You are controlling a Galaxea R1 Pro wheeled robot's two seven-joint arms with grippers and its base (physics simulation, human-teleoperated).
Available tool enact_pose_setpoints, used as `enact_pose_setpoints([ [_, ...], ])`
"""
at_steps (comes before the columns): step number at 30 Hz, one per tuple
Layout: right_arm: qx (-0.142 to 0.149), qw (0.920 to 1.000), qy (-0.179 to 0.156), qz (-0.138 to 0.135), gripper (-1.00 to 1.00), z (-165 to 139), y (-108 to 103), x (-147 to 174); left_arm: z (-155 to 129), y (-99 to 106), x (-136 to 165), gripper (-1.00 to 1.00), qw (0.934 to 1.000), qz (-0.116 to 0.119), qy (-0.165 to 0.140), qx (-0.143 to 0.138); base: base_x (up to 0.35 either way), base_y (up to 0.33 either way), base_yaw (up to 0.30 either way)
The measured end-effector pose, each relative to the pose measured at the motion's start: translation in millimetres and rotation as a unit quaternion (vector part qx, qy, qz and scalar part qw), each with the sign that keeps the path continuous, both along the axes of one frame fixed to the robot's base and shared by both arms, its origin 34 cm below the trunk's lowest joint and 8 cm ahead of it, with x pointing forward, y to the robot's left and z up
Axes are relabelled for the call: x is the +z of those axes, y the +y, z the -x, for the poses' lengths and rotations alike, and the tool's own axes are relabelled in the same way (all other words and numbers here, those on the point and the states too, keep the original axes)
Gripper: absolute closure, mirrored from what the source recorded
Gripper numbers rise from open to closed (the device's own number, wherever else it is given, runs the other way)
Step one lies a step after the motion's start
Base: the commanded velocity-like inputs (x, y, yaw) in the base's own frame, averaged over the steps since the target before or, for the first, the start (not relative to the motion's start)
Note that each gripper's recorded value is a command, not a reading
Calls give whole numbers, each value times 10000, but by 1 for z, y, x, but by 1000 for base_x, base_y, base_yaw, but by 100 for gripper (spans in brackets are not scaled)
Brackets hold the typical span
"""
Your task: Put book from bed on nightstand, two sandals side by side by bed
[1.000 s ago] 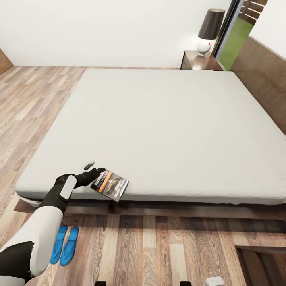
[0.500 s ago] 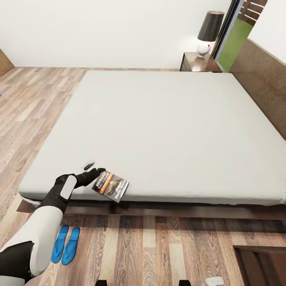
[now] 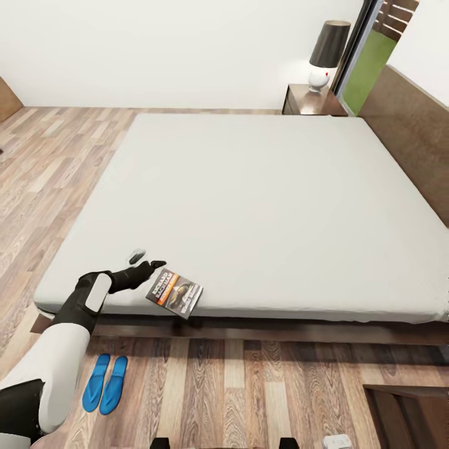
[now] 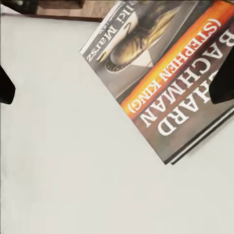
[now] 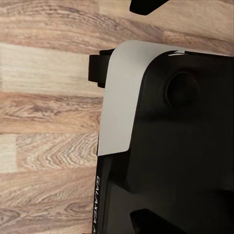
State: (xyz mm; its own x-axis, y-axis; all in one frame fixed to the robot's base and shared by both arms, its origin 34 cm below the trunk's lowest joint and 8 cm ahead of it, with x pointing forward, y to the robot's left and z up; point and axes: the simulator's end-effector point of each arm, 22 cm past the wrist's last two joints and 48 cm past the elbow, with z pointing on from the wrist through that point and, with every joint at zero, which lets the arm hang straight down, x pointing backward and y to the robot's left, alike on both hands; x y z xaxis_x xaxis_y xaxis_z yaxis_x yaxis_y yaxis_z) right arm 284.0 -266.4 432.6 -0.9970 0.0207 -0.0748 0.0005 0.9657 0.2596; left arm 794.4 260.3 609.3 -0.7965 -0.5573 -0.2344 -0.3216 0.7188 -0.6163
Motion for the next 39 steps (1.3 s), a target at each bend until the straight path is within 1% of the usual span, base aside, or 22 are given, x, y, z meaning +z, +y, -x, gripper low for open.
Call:
enact_pose_setpoints([
  [1, -1, 10000, 0, -1, -100, 0, 0, 2, 0, 3, 5, -100, 10000, 68, -5, -43, 0, 0, 0],
  [5, -5, 10000, 0, -1, -100, 0, 0, 8, 5, 19, 18, -100, 9998, 189, 7, -117, 0, 0, 0],
  [8, -9, 10000, 0, -1, -100, 0, 0, 12, 8, 27, 30, -100, 9991, 379, -110, -168, 0, 0, 0],
  [9, -8, 10000, 0, -1, -100, 0, 0, 13, 10, 30, 36, -100, 9983, 509, -199, -207, 0, 0, 0],
  [11, -8, 10000, 0, -1, -100, 1, 0, 16, 17, 31, 49, -100, 9951, 847, -395, -313, 0, 0, 0],
  [13, -9, 10000, 0, 3, -100, 1, -1, 19, 34, 29, 54, -100, 9915, 1136, -463, -433, 0, 0, 0],
  [14, -8, 10000, 1, 3, -100, 1, -1, 21, 47, 28, 52, -100, 9904, 1221, -421, -491, 0, 0, 0],
  [15, -8, 10000, 1, 4, -100, 1, -1, 22, 55, 27, 50, -100, 9900, 1255, -382, -520, 0, 0, 0],
  [16, -8, 10000, 0, 4, -100, 1, -1, 24, 70, 25, 44, -100, 9897, 1269, -273, -599, 0, 0, 0],
  [17, -9, 10000, 1, 4, -100, 1, -1, 25, 99, 21, 29, -100, 9895, 1208, -27, -793, 0, 0, 0],
  [18, -9, 10000, 0, 5, -100, 1, -1, 26, 110, 19, 24, -100, 9891, 1194, 70, -861, 0, 0, 0],
  [19, -8, 10000, 0, 5, -100, 1, -1, 28, 130, 14, 15, -100, 9880, 1120, 249, -1032, 0, 0, 0],
  [20, -7, 10000, 0, 6, -100, 1, -1, 29, 149, 10, 6, -100, 9863, 1036, 414, -1216, 0, 0, 0],
  [21, -10, 10000, -3, 5, -100, 1, -1, 31, 175, 4, -6, -100, 9831, 917, 589, -1469, 0, 0, 0],
  [22, -12, 10000, -4, 7, -100, 1, -1, 32, 191, -2, -13, -100, 9810, 865, 656, -1609, 0, 0, 0],
  [23, -13, 10000, -5, 7, -100, 1, -1, 33, 199, -5, -15, -100, 9800, 845, 675, -1672, 0, 0, 0],
  [26, -12, 10000, -4, 8, -100, 2, -1, 37, 240, -17, -31, -100, 9756, 726, 712, -1946, 0, 0, 0],
  [27, -11, 10000, -4, 9, -100, 2, -1, 39, 261, -17, -42, -100, 9748, 675, 773, -1979, 0, 0, 0],
  [30, -12, 10000, -4, 18, -100, 2, -3, 43, 291, -16, -57, -100, 9753, 612, 848, -1946, 0, 0, 0],
  [33, -16, 10000, -1, 31, -100, 3, -5, 47, 323, -26, -72, -100, 9772, 485, 706, -1942, 0, 0, 0],
  [36, -22, 10000, 1, 37, -100, 3, -5, 51, 335, -29, -74, -100, 9781, 409, 616, -1945, 0, 0, 0],
  [39, -26, 10000, 1, 54, -100, 4, -8, 54, 345, -25, -74, -100, 9787, 374, 665, -1906, 0, 0, 0],
])
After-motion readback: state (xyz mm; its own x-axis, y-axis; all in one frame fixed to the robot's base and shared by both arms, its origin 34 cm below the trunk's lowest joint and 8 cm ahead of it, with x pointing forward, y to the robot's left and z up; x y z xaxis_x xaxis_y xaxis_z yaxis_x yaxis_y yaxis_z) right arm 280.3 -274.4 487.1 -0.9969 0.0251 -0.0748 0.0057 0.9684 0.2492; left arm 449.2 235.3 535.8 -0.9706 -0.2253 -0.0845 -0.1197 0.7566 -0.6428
